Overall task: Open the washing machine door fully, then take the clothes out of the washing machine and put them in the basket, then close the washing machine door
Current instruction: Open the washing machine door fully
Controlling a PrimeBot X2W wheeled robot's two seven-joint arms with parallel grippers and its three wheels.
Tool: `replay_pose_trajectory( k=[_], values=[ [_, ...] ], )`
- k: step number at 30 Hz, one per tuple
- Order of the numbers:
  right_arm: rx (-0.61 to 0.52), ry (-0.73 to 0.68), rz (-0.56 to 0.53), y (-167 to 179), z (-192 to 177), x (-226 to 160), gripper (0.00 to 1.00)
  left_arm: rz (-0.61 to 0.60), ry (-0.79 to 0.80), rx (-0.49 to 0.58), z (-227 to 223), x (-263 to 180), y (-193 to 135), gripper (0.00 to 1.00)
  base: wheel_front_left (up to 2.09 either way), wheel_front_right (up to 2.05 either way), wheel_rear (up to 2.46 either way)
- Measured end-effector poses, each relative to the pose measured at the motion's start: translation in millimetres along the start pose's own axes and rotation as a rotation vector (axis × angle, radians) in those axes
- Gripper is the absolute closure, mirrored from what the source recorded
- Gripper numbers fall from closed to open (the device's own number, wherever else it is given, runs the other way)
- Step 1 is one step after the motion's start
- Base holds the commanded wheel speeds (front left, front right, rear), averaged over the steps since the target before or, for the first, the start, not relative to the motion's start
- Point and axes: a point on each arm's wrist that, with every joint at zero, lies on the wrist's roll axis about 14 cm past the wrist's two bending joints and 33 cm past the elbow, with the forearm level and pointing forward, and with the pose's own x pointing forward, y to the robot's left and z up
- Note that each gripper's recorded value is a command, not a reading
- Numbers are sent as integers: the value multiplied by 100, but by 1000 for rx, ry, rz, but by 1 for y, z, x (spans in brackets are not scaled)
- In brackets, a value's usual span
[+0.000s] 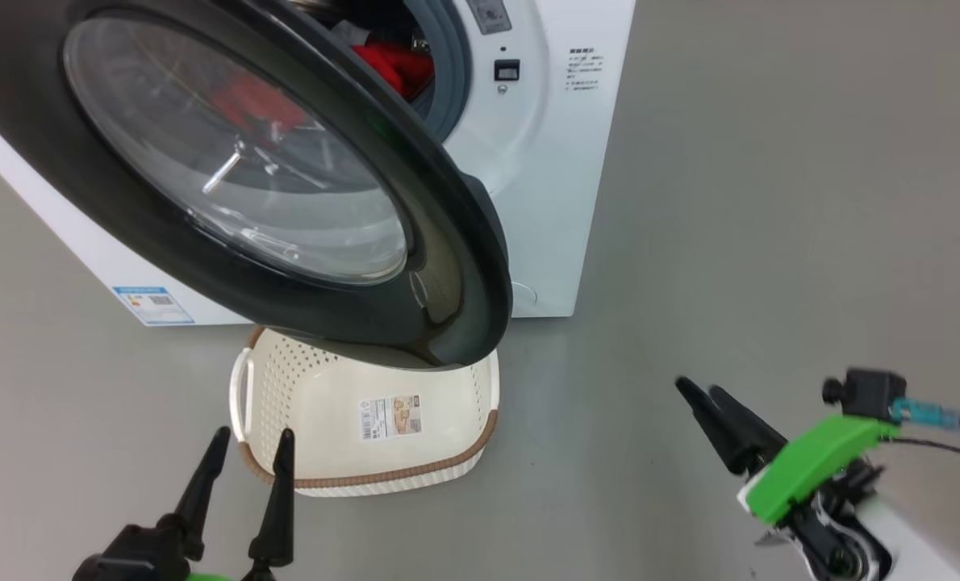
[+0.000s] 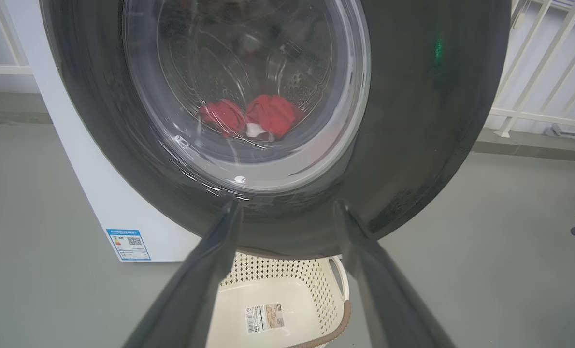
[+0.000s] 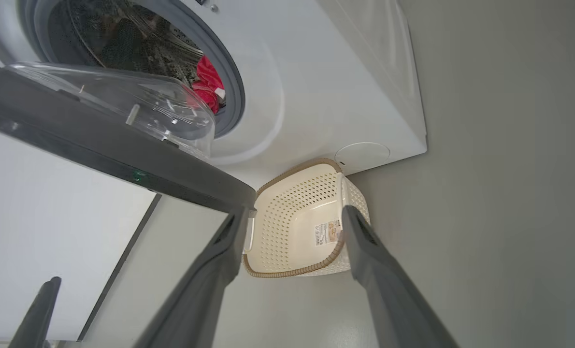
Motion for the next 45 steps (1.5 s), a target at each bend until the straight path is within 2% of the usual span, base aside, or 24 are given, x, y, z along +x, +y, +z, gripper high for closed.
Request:
replay_pose_trajectory(
  k=[4, 6, 9, 14, 21, 24, 32, 38, 45],
  values=[
    [-93, -76, -42, -16, 1, -8, 0, 5, 18, -1, -6, -3, 1, 0, 0, 0, 0],
    [-102, -104, -61, -22, 1, -10, 0, 4, 20, -1, -7, -2, 1, 0, 0, 0, 0],
    [-173, -104, -83, -31, -1, -13, 0, 0, 25, 2, -8, -1, 0, 0, 0, 0, 0],
    [-220, -143, -89, -30, 5, -14, 0, -4, 29, 4, -9, 0, -1, 0, 0, 0, 0],
    [-376, -200, -107, -33, 14, -25, 0, -4, 34, 6, -11, 0, -1, 0, 0, 0, 0],
    [-493, -212, -101, -29, 16, -29, 0, -2, 35, 7, -11, 0, 0, 0, 0, 0, 0],
    [-640, -323, -133, -19, 34, -44, 0, -1, 34, 14, -11, 0, 0, 0, 0, 0, 0],
    [-690, -417, -172, -13, 54, -57, 0, -1, 27, 15, -9, -1, 0, 0, 0, 0, 0],
    [-671, -369, -206, -24, 34, -65, 0, 2, 18, 15, -6, -2, 1, 0, 0, 0, 0]
  ],
)
